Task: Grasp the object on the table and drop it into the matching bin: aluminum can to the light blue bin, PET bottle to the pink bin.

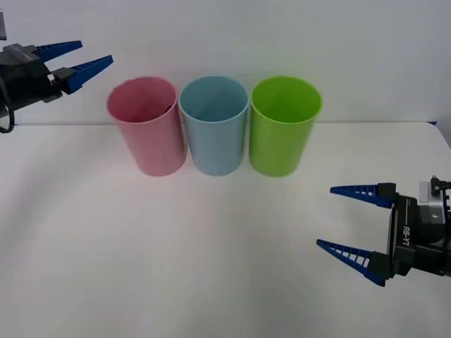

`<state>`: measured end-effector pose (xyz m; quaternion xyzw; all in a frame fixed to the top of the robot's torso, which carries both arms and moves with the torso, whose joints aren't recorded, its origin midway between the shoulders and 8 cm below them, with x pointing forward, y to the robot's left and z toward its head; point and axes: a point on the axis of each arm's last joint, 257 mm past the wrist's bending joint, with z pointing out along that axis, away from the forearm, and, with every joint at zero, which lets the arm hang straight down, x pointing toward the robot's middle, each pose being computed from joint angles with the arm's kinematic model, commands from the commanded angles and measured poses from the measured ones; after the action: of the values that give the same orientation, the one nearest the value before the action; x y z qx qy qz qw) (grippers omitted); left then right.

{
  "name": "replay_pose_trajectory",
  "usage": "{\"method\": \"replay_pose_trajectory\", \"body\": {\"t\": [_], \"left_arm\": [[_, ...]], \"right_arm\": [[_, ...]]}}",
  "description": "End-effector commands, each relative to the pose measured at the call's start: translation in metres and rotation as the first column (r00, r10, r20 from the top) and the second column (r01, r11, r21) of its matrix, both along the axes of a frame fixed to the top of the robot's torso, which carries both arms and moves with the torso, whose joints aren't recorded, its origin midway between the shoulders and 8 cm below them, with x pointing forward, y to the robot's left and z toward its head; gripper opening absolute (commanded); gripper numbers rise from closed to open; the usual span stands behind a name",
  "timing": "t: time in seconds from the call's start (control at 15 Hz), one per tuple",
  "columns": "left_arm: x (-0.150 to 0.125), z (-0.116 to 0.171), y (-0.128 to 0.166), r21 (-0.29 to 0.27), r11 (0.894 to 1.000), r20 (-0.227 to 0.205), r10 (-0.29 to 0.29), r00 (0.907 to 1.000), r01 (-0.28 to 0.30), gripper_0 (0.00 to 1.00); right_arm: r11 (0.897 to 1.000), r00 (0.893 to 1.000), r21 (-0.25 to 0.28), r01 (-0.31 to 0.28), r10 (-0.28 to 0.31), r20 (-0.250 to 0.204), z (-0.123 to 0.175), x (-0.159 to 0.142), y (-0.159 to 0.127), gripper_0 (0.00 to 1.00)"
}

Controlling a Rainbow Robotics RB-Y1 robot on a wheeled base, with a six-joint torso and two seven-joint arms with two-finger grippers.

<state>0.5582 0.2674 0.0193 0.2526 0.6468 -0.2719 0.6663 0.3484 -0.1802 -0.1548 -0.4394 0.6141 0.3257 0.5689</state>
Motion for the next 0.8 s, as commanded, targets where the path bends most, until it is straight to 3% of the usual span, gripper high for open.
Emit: {"method": "replay_pose_trajectory", "body": {"t": [0.07, 0.2, 0.47, 0.67, 0.8], "left_arm": [[-0.038, -0.011, 0.024, -0.024, 1.0, -0.007, -0.017, 0.9998, 0.016, 1.0], [-0.072, -0.017, 0.041, -0.037, 0.999, -0.013, -0.004, 0.9999, 0.004, 1.0], [-0.126, -0.054, 0.065, -0.023, 0.999, -0.067, 0.031, 0.9973, -0.033, 1.0], [-0.148, -0.087, 0.076, 0.021, 0.998, -0.054, 0.061, 0.9967, -0.06, 1.0], [-0.164, -0.111, 0.074, 0.024, 0.998, -0.071, 0.056, 0.9959, -0.055, 1.0]], "right_arm": [[1.0, 1.0, 0.0, 0.0, 0.0, 0.0, 0.0, 0.0, 0.0, 1.0], [1.0, 1.0, 0.0, 0.0, 0.0, 0.0, 0.0, 0.0, 0.0, 1.0], [1.0, 1.0, 0.0, 0.0, 0.0, 0.0, 0.0, 0.0, 0.0, 1.0], [1.0, 1.0, 0.0, 0.0, 0.0, 0.0, 0.0, 0.0, 0.0, 1.0], [1.0, 1.0, 0.0, 0.0, 0.0, 0.0, 0.0, 0.0, 0.0, 1.0]]}}
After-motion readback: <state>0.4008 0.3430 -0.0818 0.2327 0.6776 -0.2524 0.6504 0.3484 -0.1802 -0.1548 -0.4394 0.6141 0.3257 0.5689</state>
